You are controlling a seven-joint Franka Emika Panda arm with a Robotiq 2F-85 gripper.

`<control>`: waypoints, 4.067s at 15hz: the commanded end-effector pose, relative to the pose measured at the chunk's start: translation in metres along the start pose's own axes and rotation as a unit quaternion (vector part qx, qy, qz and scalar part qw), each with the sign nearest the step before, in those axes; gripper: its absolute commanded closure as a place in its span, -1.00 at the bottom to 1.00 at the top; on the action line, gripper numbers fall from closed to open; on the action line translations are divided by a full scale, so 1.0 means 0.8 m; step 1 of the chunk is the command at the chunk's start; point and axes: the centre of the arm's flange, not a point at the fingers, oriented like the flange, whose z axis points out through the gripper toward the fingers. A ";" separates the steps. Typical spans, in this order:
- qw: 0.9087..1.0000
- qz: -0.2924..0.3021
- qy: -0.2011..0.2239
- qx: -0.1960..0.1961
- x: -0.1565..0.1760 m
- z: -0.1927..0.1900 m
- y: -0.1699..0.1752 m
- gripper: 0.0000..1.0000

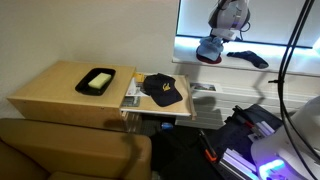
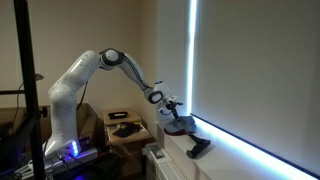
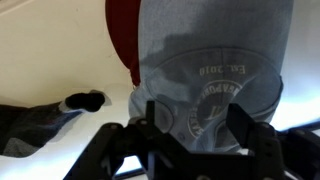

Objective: Put the blue cap on top of the black one in the drawer

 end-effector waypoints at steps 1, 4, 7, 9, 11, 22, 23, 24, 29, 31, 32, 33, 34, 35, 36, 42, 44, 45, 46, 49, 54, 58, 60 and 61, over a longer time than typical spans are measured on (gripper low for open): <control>1.000 0.000 -0.009 0.002 0.001 -0.001 0.005 0.13; 1.000 0.001 -0.011 -0.001 0.001 -0.003 0.004 0.53; 1.000 0.002 -0.011 -0.001 0.001 -0.003 0.004 0.95; 1.000 0.005 -0.007 0.001 0.002 -0.005 0.005 1.00; 1.000 0.011 0.000 0.010 0.004 -0.010 0.006 1.00; 0.986 -0.003 -0.062 0.153 -0.001 -0.040 -0.027 0.97; 0.986 -0.013 -0.066 0.153 -0.005 -0.039 -0.030 0.97; 0.986 -0.023 -0.066 0.155 -0.006 -0.039 -0.032 0.97; 0.991 -0.028 0.059 0.113 -0.001 -0.062 -0.021 0.97; 0.989 -0.024 0.099 0.109 0.003 -0.070 -0.013 0.97; 0.988 -0.032 0.095 0.115 0.003 -0.071 -0.012 0.97; 0.987 -0.038 0.083 0.132 -0.046 -0.075 -0.015 0.97; 0.986 -0.042 0.077 0.145 -0.053 -0.077 -0.019 0.97; 0.983 -0.047 0.072 0.164 -0.067 -0.083 -0.026 0.97; 0.979 -0.056 0.061 0.187 -0.083 -0.088 -0.035 0.97; 0.957 -0.141 -0.061 0.248 -0.155 -0.095 -0.091 0.97; 0.952 -0.175 -0.111 0.223 -0.185 -0.074 -0.089 0.97; 0.949 -0.191 -0.135 0.211 -0.201 -0.062 -0.086 0.97; 0.945 -0.207 -0.155 0.200 -0.216 -0.053 -0.082 0.97; 0.920 -0.268 -0.185 0.217 -0.256 -0.057 -0.075 0.97; 0.866 -0.345 -0.155 0.327 -0.271 -0.129 -0.081 0.97; 0.830 -0.363 -0.150 0.397 -0.258 -0.163 -0.086 0.97; 0.816 -0.373 -0.167 0.408 -0.257 -0.167 -0.084 0.97; 0.812 -0.379 -0.176 0.408 -0.256 -0.166 -0.082 0.97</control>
